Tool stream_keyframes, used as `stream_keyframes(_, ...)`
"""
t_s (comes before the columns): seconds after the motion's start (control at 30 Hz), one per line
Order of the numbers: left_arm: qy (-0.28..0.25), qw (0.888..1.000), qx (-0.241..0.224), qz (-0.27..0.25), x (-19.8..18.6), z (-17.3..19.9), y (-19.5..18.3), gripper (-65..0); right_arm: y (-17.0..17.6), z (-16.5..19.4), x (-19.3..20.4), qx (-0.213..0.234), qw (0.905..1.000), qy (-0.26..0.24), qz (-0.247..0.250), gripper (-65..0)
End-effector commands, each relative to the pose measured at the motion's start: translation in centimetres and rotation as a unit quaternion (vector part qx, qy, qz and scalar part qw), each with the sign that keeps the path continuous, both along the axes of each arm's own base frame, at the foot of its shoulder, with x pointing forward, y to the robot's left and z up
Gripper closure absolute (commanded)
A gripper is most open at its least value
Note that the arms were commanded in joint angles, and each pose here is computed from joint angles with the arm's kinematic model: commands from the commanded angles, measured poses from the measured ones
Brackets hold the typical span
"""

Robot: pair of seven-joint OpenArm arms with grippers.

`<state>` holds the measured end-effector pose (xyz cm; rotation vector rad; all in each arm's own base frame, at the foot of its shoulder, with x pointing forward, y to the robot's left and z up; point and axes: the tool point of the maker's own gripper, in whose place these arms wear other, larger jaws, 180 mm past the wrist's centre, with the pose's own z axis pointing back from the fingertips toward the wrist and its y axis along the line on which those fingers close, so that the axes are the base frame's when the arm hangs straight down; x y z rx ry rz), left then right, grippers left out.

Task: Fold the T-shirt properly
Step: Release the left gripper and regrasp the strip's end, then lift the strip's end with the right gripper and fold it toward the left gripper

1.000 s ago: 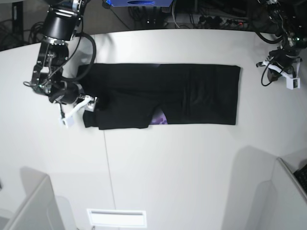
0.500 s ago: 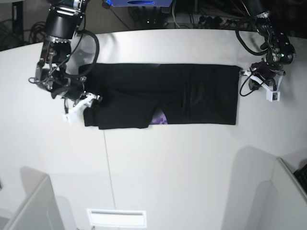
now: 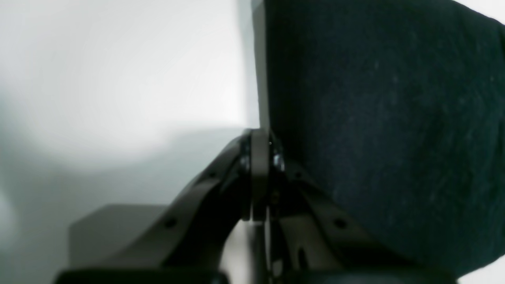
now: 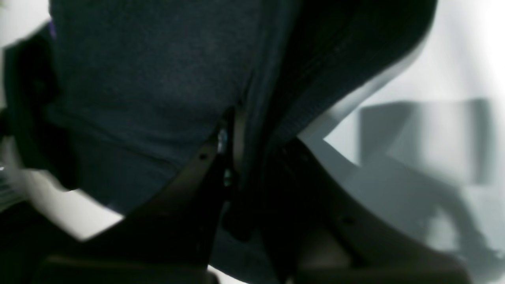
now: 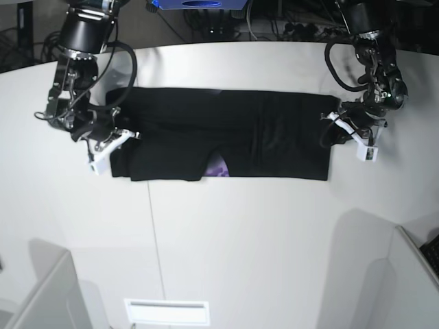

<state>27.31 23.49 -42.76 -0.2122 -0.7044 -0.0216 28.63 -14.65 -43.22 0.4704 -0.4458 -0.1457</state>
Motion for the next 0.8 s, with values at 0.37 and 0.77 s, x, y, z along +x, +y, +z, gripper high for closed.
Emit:
stream_keyframes(0.37, 0.020, 0.993, -0.005, -0.120, 0.3, -1.0, -7.4, 0.0, 3.3, 5.0, 2.0, -0.175, 0.9780, -0.064, 0.094, 0.0)
stream_keyframes(0.77, 0.014, 0.991, 0.043, -0.125, 1.4, 0.3, -3.7, 0.0, 9.2, 9.2, 2.7, -0.226, 0.9538, -0.129, 0.150, 0.0)
